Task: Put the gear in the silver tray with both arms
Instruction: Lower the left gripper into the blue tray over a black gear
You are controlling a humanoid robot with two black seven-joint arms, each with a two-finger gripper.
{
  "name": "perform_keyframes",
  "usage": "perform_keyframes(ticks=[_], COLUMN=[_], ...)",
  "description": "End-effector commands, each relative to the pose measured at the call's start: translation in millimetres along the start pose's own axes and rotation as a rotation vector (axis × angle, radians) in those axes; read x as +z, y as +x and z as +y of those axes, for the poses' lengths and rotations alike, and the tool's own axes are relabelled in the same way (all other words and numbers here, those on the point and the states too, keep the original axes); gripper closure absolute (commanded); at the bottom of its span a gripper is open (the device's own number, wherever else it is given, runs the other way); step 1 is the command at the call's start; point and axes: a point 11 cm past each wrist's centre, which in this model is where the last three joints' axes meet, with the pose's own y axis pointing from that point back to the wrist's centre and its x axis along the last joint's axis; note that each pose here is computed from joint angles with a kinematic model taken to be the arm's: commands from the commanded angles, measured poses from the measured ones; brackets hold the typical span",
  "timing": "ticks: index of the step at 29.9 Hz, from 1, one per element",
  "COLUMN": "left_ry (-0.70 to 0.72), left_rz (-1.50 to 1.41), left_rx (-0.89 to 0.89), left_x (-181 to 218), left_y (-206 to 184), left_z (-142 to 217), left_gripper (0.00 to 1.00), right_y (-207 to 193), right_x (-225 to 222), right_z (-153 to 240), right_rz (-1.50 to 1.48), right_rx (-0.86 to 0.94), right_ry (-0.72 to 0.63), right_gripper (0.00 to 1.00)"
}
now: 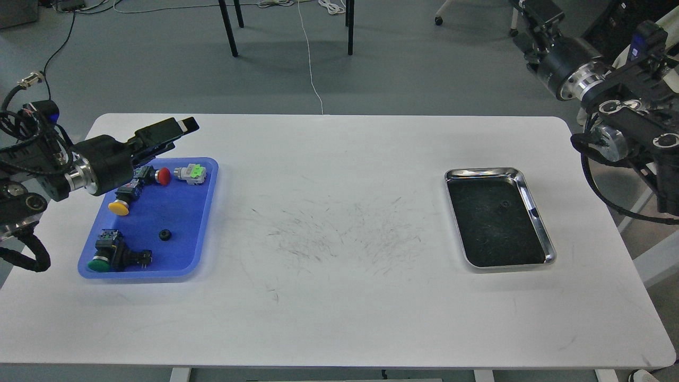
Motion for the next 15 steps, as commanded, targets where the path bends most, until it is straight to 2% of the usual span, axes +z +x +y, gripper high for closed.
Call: perform_keyframes(ticks=[1, 10, 15], left_ry=[0.012, 0.039, 0.134], left_rz=[-0.141, -0.383, -0.54], left_rx=[-0.092, -0.156, -0.183], left_x=[-5.4, -25.7, -70.2], left_y=[-16.5, -37.9, -44.6], left_z=[-3.3, 2.5, 23.5], left_gripper=[0.01, 0.01, 0.02], right_y=[-1.8, -17.0, -20.1], right_x=[0.3, -0.4, 2.4], right_z=[-0.9, -6.8, -6.7], right_rz=[-0.023, -0.03, -0.032], right_rx=[0.025, 0.039, 0.043], right_ry=[0.008, 0.016, 0.011], right_gripper=[0.06, 0.06, 0.06])
